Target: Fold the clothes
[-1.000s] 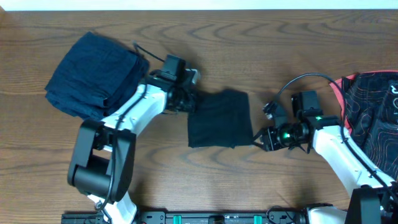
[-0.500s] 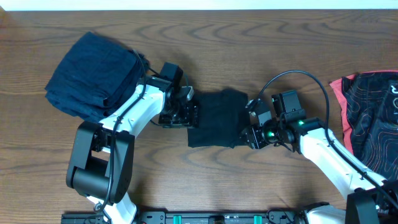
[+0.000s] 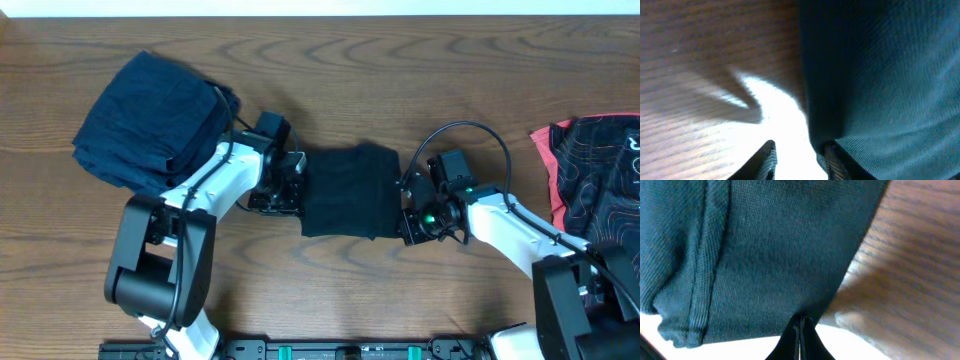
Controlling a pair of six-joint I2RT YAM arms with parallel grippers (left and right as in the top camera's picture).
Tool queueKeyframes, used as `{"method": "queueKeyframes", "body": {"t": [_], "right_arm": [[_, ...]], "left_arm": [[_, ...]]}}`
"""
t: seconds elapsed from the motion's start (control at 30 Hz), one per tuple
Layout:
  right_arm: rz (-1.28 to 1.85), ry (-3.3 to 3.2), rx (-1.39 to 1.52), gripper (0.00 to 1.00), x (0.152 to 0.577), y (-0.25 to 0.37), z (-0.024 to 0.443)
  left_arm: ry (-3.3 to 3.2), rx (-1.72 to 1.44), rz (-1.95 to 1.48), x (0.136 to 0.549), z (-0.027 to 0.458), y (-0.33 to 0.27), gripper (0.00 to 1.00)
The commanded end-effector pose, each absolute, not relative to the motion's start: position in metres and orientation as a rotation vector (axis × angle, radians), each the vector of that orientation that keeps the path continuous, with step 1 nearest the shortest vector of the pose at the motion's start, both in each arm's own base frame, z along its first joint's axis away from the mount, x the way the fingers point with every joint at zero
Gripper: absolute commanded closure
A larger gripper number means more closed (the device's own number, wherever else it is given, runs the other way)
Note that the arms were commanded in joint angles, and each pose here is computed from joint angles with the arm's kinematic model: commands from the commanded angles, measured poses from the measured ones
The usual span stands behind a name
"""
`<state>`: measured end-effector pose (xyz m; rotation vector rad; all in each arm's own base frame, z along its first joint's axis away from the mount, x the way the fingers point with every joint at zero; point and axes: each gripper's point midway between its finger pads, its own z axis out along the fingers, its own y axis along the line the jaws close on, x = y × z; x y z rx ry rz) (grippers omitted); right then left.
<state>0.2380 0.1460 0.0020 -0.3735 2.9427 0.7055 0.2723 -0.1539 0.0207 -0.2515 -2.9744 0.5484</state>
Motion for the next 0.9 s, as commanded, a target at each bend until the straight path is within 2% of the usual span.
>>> {"method": "queueKeyframes", "body": {"t": [0.0,0.13,0.2,0.3,0.33,0.47,0.63,0.87], "right_arm": [[0.684,2.86,-0.341,0.96,0.252,0.144,0.029],[0.759,2.696,-0.359,0.95,0.264,0.155,0.07],[0.79,2.631,-0.317,0.99,0.272,0.16,0.086],[0.822,2.604,-0.236,0.99,0.28,0.166,0.092],[0.835,2.604,-0.209,0.99,0.283,0.169,0.091],[0.885,2.63,-0.159,0.99,0.287,0.181,0.079],[1.02,2.679,-0.225,0.99,0.278,0.21,0.057],[0.922,2.857,-0.091,0.99,0.264,0.204,0.018]], "left_arm": [[-3.029,-0.256,0.745,0.292,0.059,-0.162,0.6],[-3.117,-0.289,0.932,0.313,0.1,-0.169,0.5],[-3.199,-0.345,0.986,0.327,0.117,-0.172,0.51],[-3.289,-0.429,1.055,0.347,0.13,-0.18,0.89],[-3.321,-0.463,1.078,0.357,0.132,-0.183,0.94],[-3.361,-0.498,1.112,0.379,0.123,-0.188,0.94],[-3.233,-0.486,1.207,0.38,0.087,-0.202,0.94],[-3.17,-0.377,1.079,0.379,0.025,-0.19,0.94]]}}
